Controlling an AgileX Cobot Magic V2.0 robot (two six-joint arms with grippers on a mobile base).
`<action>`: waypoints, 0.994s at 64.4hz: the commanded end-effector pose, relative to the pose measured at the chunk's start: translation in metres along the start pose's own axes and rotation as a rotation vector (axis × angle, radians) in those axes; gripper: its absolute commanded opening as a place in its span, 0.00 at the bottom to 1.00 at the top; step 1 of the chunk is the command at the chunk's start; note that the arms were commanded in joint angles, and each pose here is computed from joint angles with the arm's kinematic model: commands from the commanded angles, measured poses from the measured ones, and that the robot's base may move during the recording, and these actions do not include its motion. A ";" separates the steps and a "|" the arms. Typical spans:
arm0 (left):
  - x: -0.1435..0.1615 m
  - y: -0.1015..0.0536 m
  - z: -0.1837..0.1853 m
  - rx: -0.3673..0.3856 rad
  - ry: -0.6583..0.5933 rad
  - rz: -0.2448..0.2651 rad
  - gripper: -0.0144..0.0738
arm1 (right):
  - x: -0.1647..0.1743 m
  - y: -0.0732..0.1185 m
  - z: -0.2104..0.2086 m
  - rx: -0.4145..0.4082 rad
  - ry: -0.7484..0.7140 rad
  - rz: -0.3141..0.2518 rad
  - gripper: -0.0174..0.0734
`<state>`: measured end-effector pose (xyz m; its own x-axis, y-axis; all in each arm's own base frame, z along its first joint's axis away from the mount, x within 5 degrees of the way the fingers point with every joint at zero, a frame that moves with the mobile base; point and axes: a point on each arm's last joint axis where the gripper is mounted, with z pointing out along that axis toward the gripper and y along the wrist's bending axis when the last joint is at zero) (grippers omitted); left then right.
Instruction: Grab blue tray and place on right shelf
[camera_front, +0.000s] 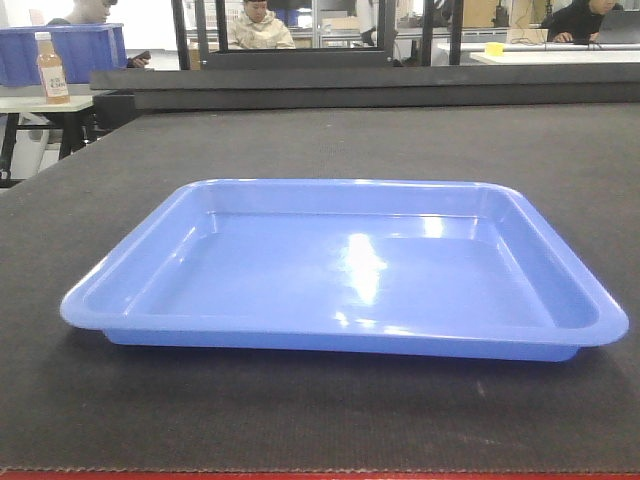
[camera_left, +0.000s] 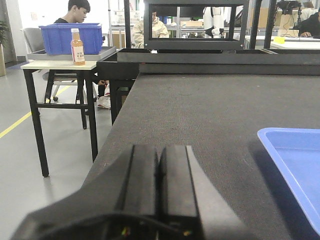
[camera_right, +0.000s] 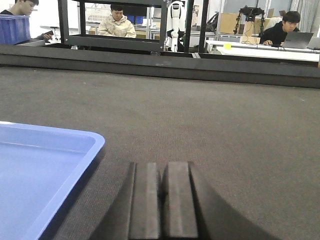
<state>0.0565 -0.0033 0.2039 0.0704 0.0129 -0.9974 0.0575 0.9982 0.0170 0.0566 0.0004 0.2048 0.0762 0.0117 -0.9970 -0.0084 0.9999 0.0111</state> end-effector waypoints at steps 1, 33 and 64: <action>0.002 0.000 -0.001 -0.003 -0.066 -0.009 0.13 | -0.017 0.000 -0.003 0.005 -0.128 -0.004 0.25; 0.002 0.000 -0.001 -0.003 -0.066 -0.009 0.13 | -0.017 0.000 -0.003 0.005 -0.132 -0.026 0.25; -0.096 0.001 -0.012 0.009 -0.191 -0.009 0.13 | -0.119 0.001 -0.028 0.004 -0.481 -0.021 0.25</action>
<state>0.0430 -0.0026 0.2666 0.2432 0.0028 -0.9700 0.0551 0.9983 0.0166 0.0364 0.0003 0.2818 0.4504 0.0089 -0.8928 -0.0100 0.9999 0.0049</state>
